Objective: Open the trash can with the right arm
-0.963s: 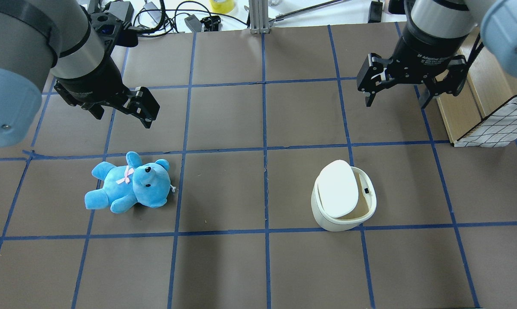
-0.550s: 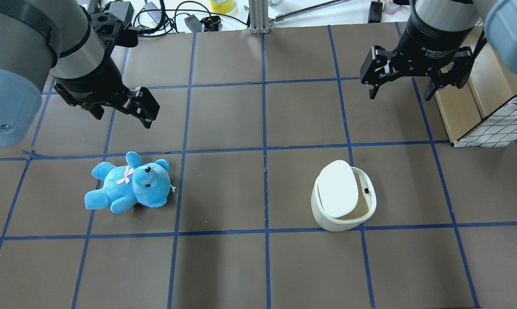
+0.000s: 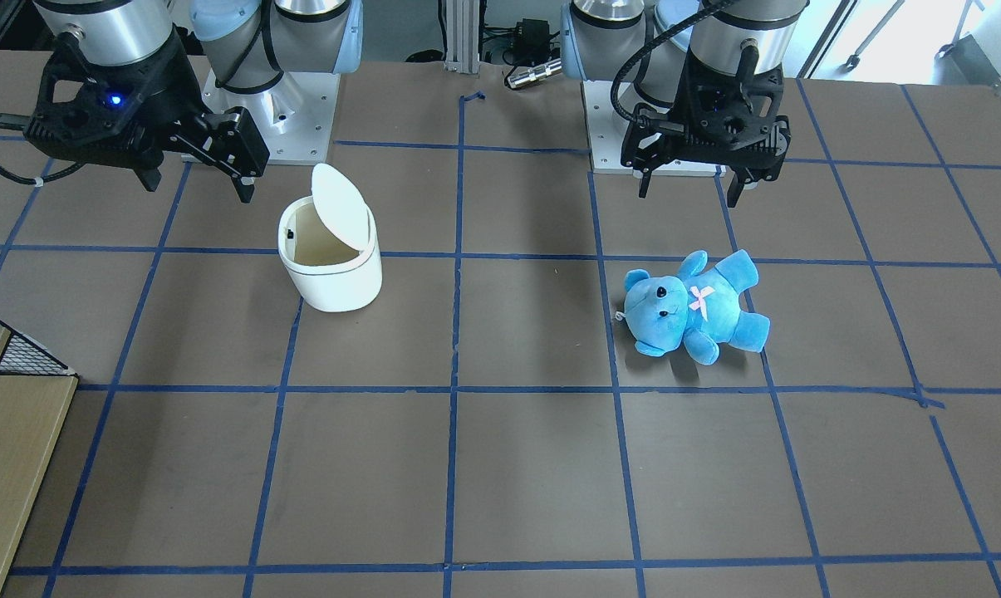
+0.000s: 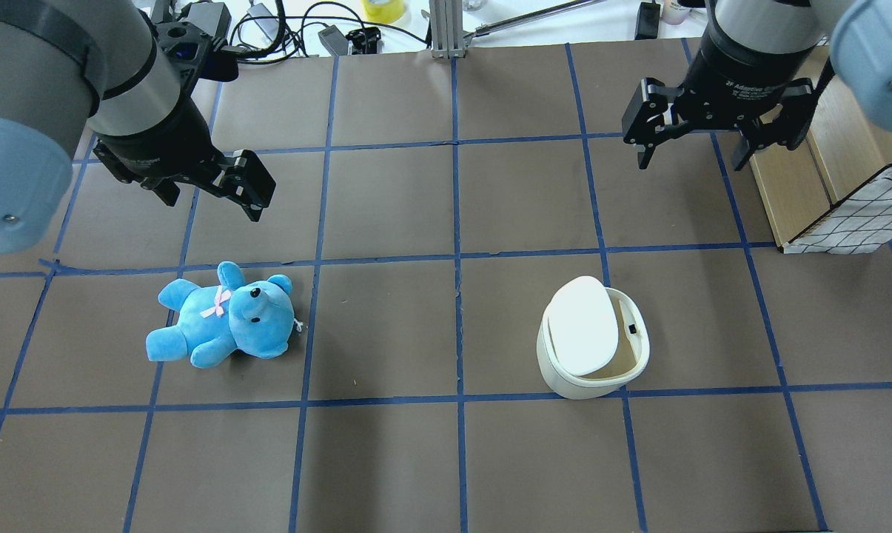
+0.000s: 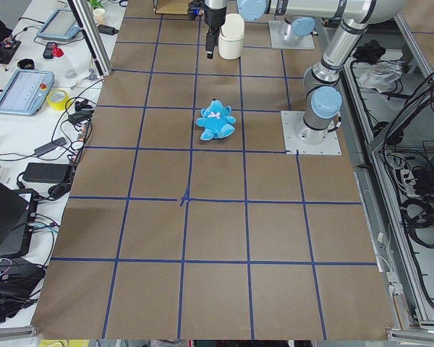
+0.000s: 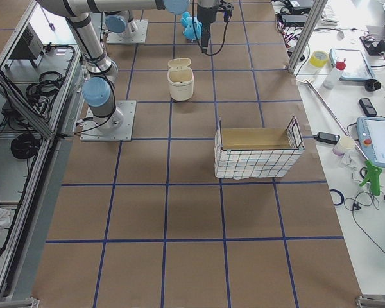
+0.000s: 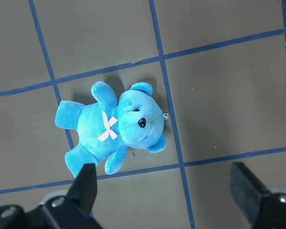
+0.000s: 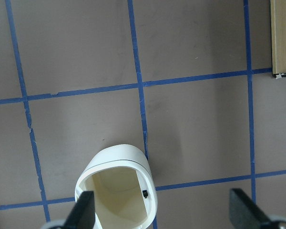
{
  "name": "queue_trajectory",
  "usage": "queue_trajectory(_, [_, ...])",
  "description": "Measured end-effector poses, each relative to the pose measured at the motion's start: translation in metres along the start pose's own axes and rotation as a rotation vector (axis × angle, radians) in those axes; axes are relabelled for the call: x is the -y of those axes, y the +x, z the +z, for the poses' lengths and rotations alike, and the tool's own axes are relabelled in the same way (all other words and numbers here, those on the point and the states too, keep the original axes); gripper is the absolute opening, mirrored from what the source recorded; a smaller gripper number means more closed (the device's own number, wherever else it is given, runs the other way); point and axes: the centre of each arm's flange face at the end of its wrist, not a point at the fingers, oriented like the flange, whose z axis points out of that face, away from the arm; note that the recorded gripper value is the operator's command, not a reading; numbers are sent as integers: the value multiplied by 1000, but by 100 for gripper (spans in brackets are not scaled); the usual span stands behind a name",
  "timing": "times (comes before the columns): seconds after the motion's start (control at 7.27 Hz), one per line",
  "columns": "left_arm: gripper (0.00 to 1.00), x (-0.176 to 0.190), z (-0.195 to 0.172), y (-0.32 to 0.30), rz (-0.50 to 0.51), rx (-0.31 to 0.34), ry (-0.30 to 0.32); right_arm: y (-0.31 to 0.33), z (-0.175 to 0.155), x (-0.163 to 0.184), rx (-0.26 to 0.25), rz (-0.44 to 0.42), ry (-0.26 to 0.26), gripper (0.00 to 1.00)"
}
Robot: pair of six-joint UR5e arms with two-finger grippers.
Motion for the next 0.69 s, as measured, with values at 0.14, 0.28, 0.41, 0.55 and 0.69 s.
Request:
queue_trajectory(0.14, [100,0,0,0,0,0,0,0,0,0,1,-1,-1,100])
queue_trajectory(0.28, [100,0,0,0,0,0,0,-1,0,0,3,-1,-2,100])
queue_trajectory(0.41, [100,0,0,0,0,0,0,-2,0,0,6,-1,-2,100])
queue_trajectory(0.55, [100,0,0,0,0,0,0,-2,0,-1,8,0,-3,100])
queue_trajectory(0.69, [100,0,0,0,0,0,0,-2,0,-1,10,0,-3,100])
